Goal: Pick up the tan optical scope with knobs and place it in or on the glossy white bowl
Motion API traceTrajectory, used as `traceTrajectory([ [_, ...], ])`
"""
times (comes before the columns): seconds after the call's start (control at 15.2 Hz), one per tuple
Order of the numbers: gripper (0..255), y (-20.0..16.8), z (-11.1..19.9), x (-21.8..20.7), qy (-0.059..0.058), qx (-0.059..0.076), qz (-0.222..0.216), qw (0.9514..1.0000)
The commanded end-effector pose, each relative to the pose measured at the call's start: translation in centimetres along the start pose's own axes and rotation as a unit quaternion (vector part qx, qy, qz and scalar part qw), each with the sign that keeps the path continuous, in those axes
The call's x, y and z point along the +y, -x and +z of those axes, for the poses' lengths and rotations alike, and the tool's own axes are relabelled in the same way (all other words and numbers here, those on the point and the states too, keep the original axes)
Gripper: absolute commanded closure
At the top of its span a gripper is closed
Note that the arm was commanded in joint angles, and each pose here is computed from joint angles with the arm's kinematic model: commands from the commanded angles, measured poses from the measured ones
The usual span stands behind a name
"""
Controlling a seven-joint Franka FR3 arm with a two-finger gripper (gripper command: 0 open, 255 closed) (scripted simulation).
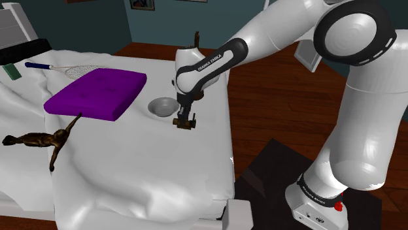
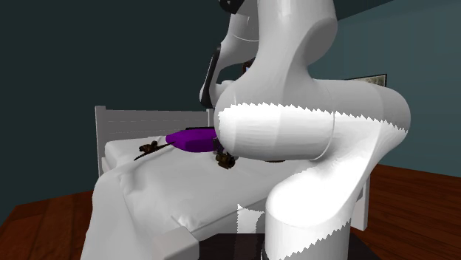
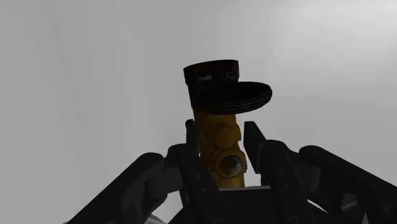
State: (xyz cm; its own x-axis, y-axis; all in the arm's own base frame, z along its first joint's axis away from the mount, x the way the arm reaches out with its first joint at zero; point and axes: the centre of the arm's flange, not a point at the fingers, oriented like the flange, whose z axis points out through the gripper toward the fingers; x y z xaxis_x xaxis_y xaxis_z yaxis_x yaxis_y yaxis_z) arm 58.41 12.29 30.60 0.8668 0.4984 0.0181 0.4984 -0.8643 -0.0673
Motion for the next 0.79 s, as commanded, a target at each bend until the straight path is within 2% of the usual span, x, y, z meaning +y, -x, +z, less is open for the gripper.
traceTrajectory([
  [0.0,255,-0.1,-1.1,-0.1,0.000,0.000,0.000,1.0000],
  [0.73,255,-0.2,-6.9,-0.5,0.000,0.000,0.000,1.0000],
])
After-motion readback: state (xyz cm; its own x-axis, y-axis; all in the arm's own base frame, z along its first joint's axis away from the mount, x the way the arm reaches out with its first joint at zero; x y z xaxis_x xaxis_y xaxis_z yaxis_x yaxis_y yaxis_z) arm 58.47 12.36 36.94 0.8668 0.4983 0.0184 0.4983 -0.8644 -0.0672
